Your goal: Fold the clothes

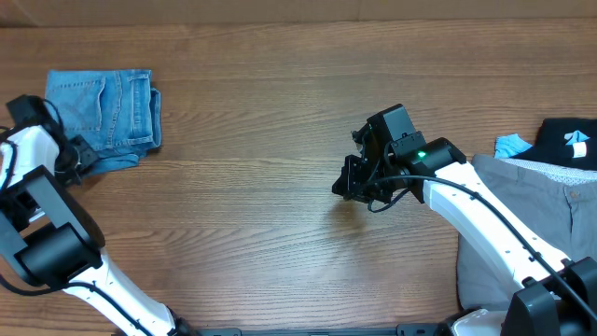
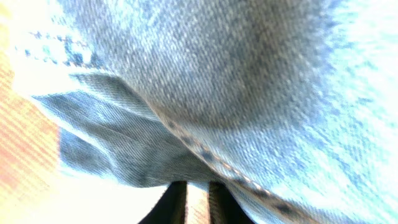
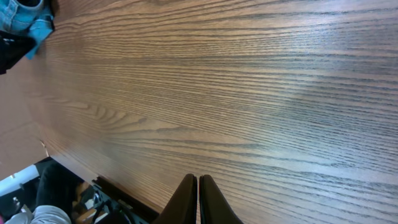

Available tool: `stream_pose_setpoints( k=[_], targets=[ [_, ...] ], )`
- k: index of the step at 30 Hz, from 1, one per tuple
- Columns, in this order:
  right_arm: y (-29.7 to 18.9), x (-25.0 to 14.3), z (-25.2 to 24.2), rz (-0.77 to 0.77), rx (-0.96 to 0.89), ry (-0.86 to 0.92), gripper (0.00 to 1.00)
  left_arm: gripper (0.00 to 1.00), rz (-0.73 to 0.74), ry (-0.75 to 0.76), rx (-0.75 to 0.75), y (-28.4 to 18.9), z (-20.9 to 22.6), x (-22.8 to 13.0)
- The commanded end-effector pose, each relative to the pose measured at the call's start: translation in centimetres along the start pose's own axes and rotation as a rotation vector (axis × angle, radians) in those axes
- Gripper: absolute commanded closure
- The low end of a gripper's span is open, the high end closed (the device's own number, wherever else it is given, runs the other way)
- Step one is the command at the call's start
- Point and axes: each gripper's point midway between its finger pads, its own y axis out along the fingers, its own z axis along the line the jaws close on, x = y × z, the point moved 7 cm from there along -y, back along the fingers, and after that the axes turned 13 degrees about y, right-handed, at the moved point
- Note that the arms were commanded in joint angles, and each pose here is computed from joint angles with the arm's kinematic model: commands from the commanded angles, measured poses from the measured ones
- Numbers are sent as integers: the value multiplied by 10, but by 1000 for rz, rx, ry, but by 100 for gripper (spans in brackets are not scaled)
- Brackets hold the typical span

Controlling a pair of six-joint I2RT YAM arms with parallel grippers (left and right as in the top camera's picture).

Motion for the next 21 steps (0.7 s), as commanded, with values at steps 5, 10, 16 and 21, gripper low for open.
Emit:
stream_pose_setpoints(
  k=[5,10,16,21],
  targets=[
    [-5,0,2,-8,0,3,94,81,-74,43,-328,-48,-30,26],
    [-5,0,2,-9,0,2,93,68,-109,59,-344,-126,-28,33],
    [-5,3,5,-23,16,-10,93,74,-122,138,-281,-133,-50,27],
    [-5,1,4,-17,9,-5,93,81,-74,89,-151,-63,-58,17]
  ],
)
